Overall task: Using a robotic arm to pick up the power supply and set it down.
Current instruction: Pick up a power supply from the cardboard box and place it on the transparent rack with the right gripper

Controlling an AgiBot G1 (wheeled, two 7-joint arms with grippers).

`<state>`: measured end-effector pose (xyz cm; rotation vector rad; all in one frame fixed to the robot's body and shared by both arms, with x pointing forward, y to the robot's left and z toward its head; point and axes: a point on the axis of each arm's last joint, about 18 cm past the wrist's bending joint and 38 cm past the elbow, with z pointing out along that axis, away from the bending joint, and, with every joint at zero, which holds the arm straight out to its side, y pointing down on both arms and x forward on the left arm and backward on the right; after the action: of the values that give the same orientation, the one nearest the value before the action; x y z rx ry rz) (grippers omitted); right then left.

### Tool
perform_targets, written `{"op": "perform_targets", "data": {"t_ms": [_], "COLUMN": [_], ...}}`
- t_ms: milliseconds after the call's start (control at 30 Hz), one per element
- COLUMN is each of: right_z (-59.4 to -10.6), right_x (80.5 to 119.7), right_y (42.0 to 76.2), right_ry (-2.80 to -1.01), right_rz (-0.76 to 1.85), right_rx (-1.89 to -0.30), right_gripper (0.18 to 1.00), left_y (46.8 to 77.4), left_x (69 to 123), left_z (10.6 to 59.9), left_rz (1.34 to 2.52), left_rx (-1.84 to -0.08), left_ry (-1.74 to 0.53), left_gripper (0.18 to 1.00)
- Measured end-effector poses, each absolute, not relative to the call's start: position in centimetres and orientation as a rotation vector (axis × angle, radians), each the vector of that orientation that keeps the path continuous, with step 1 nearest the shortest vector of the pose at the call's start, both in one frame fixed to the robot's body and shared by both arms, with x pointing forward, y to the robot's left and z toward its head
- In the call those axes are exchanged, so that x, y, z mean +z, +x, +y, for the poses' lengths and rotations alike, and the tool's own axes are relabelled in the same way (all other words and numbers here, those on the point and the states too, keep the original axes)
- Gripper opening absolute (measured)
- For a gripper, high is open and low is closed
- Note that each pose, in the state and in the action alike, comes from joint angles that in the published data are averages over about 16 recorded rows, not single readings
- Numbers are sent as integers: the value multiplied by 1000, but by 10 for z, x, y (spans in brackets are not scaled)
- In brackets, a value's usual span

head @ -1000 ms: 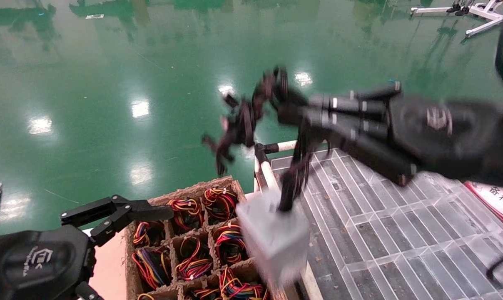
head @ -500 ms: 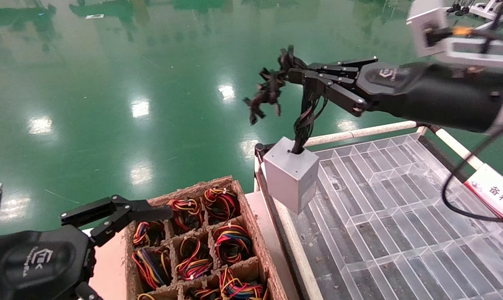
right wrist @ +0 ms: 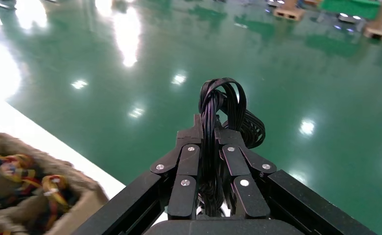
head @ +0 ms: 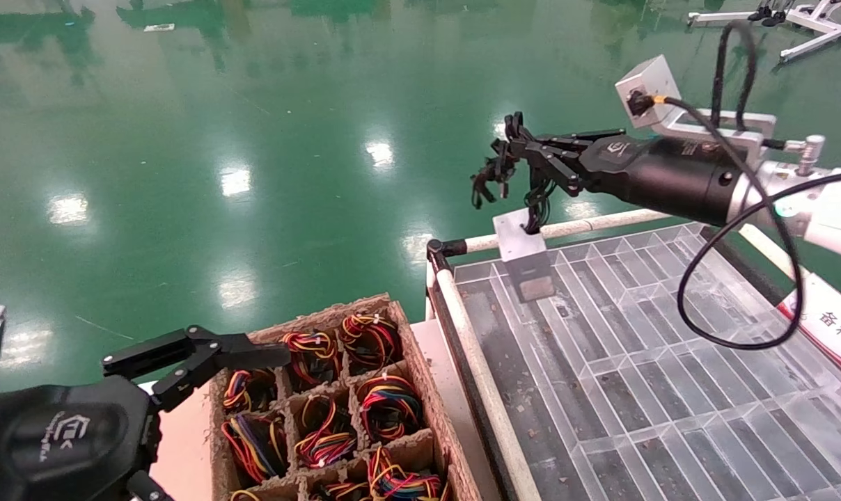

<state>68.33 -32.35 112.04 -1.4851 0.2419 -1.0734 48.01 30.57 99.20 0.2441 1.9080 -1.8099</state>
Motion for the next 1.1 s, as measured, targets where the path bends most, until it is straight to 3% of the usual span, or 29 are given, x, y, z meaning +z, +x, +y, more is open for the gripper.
{"op": "perform_targets", "data": {"t_ms": [1100], "right_z": [-277], "right_x": [1081], "right_y": [744], "right_ry": [-1478], "right_rz": [421], "right_rx": [-1146], "right_gripper": [210], "left_y": [480], "left_x": [992], "left_z": [306], "left_rz": [1908], "left_rx": [-1810], "left_ry": [244], "left_gripper": [1000]}}
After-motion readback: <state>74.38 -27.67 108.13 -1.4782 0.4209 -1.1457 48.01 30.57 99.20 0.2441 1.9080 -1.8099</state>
